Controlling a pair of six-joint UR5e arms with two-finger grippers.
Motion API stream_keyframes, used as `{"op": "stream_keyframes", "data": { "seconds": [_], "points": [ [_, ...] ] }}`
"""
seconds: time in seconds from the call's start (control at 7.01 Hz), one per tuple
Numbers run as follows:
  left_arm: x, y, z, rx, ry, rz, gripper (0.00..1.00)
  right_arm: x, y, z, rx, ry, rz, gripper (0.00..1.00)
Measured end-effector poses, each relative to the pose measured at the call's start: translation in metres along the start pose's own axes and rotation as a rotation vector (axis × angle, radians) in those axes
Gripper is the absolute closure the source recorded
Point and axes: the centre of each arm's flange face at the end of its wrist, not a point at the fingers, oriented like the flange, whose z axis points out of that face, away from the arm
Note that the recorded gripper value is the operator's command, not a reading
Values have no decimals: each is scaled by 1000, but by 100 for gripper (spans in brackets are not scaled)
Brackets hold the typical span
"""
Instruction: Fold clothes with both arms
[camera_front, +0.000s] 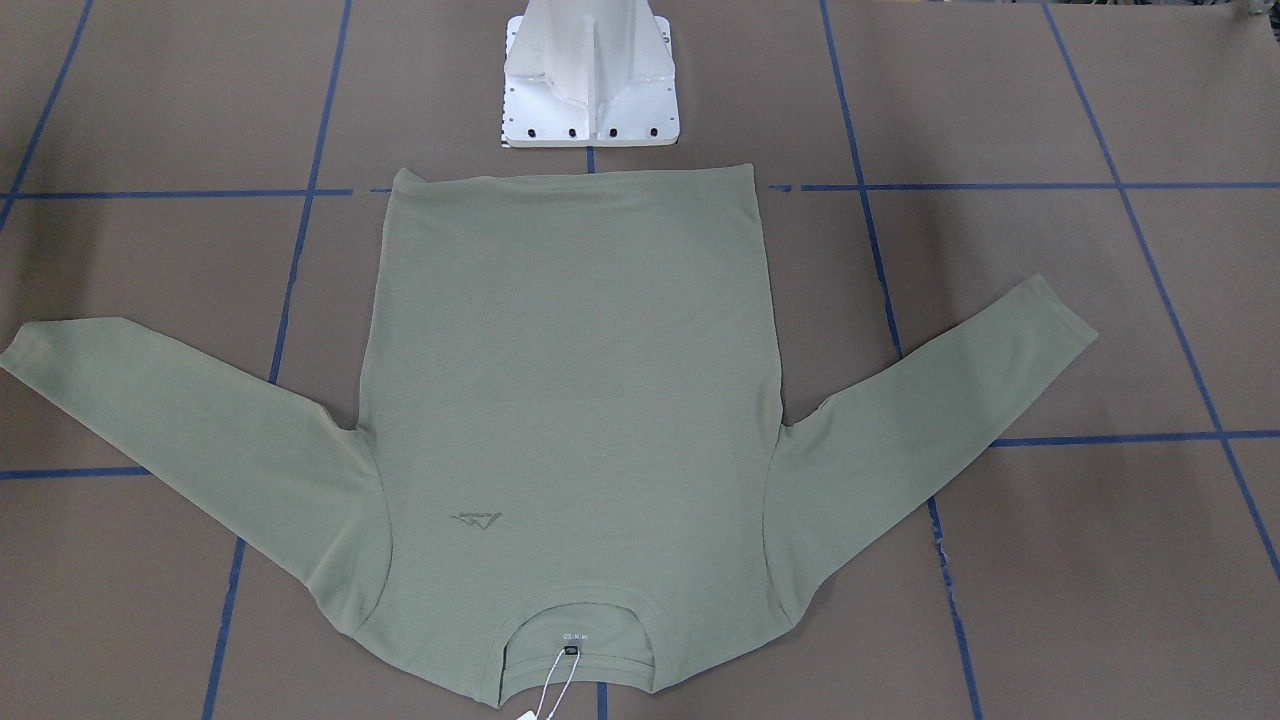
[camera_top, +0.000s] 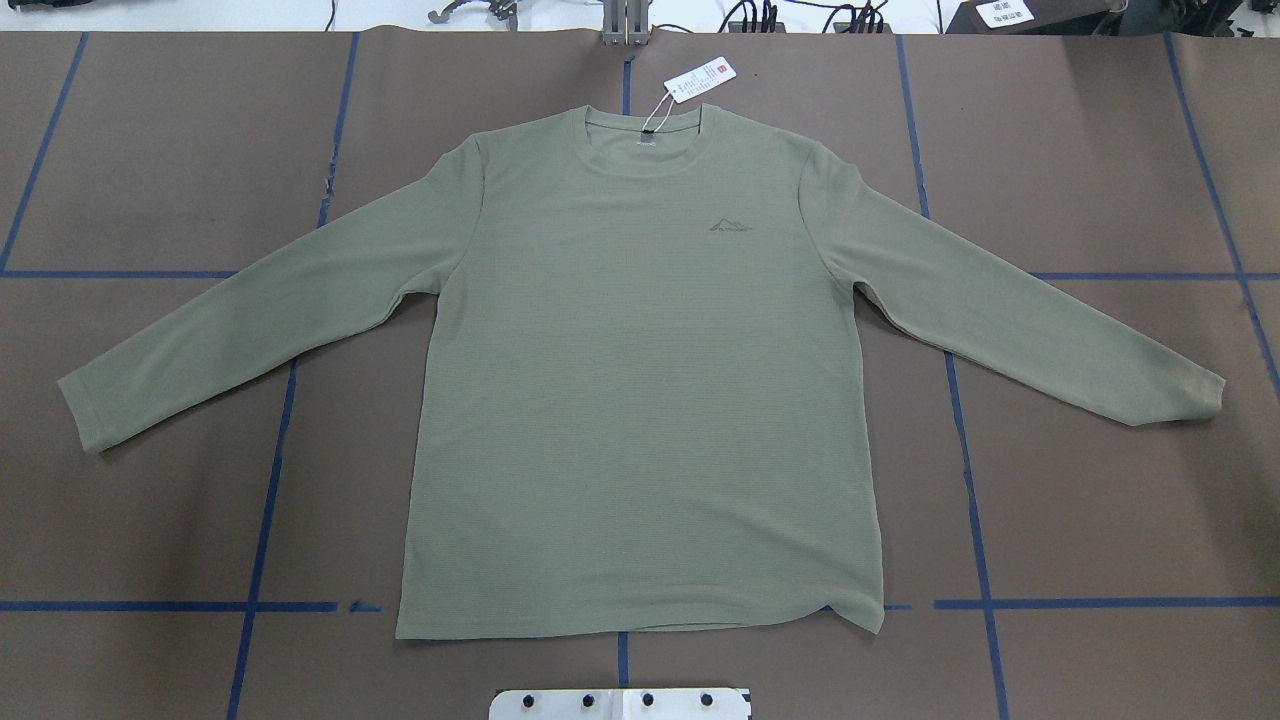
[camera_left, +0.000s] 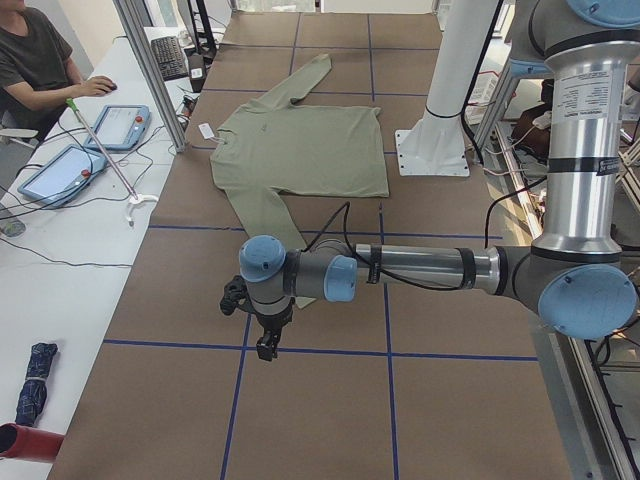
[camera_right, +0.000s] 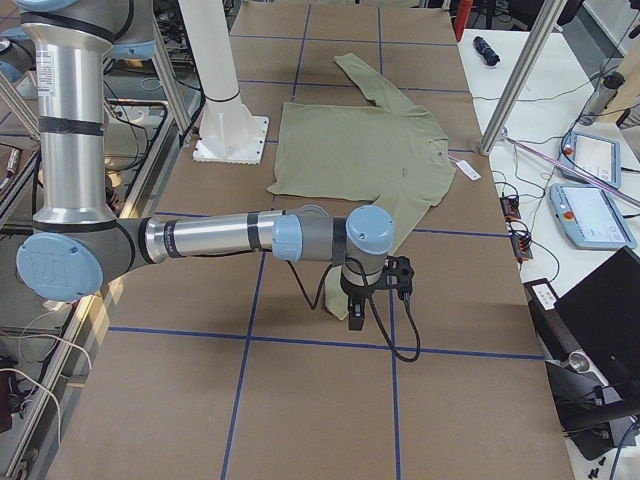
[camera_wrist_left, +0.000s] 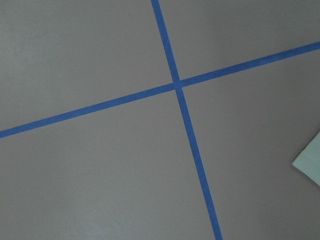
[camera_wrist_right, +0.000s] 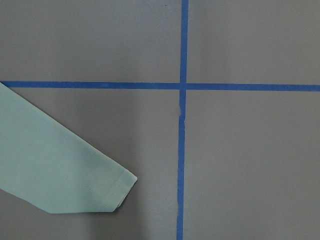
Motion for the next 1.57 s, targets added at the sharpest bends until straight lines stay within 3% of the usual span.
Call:
{"op": "stream_keyframes", "data": {
  "seconds": [0.43, 1.0, 1.28, 1.57],
  "points": [
    [2, -4, -6, 17, -4, 12, 0, 1, -2, 1, -3, 3, 2, 0],
    [18, -39, -35, 126, 9, 99, 0, -29, -21, -8, 37, -5, -80, 0],
    [24, -33, -31, 180, 68, 145, 0, -33, -11, 33, 94, -21, -155, 0],
    [24, -35, -29, 189, 88, 114, 0, -50, 11, 96, 154, -41, -144, 0]
  ]
}}
